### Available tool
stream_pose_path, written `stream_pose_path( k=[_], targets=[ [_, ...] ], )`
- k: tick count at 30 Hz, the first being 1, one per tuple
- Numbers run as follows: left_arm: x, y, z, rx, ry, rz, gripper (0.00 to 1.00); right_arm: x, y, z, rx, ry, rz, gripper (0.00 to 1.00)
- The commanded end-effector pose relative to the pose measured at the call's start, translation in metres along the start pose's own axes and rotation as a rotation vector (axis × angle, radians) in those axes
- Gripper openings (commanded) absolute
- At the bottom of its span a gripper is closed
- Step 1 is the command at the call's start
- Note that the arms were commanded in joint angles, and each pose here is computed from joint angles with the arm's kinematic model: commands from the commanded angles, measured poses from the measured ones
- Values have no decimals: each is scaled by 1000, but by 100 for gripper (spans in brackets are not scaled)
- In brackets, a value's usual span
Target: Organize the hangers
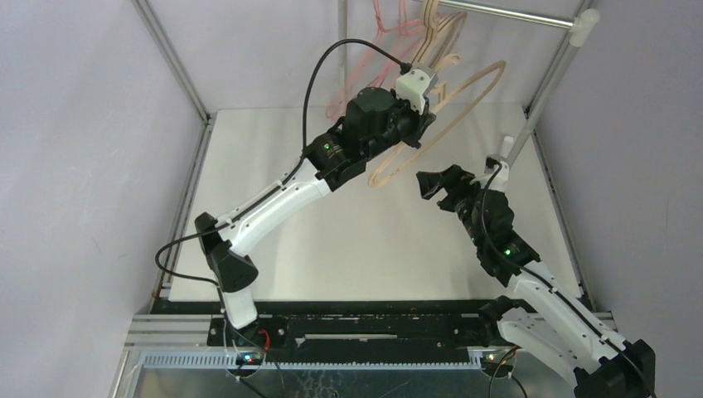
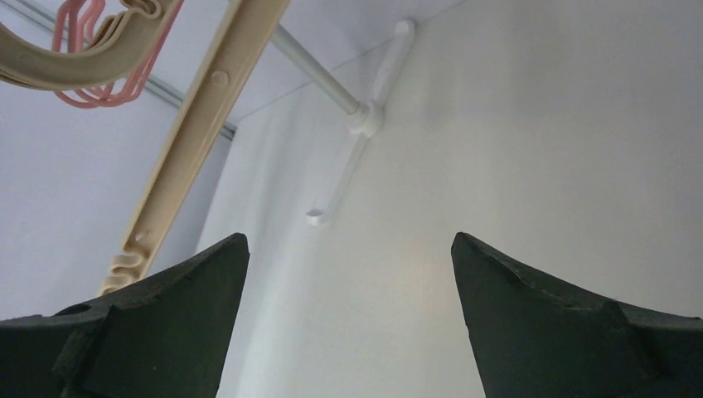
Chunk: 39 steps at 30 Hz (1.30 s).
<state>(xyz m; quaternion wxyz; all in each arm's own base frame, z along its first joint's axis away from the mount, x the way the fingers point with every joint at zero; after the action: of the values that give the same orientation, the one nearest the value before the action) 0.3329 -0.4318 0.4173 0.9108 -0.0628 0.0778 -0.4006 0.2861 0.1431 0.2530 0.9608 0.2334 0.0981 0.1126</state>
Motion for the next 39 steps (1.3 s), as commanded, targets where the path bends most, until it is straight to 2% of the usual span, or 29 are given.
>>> stream_pose_path(
  k=[1, 5, 11, 14, 24, 36, 39],
  targets=[
    [-29, -18, 61, -63, -182, -104, 0, -4, 30, 21, 176, -101, 150, 100],
    [-32, -21, 61, -75, -184, -124, 0, -18, 36, 23, 264, -173, 258, 98],
    [-28, -18, 61, -72, -186, -116, 0, -48, 42, 29, 293, -254, 386, 92],
    [-25, -20, 59, -81, -179, -127, 0, -56, 46, 31, 305, -284, 434, 93],
    [-27, -28, 56, -105, -165, -169, 0, -29, 67, 28, 296, -218, 498, 96],
    [-30, -26, 42, -96, -130, -169, 0, -34, 84, 47, 327, -285, 612, 95],
    [-30, -25, 42, -92, -133, -162, 0, -26, 85, 47, 334, -255, 593, 95]
  ],
)
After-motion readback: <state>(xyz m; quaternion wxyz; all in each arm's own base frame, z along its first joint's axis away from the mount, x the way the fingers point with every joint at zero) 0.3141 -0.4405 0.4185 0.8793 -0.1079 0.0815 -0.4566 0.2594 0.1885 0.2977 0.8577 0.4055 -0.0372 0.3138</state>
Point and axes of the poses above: each gripper's point midway between its finger pads, its own x axis out along the fingers, its own y axis along the line the jaws close on, z = x × y, the point moved 1 cm from there along -x, back along the fingers, and after that the axes turned 9 degrees about -x, right-handed, at the moved point
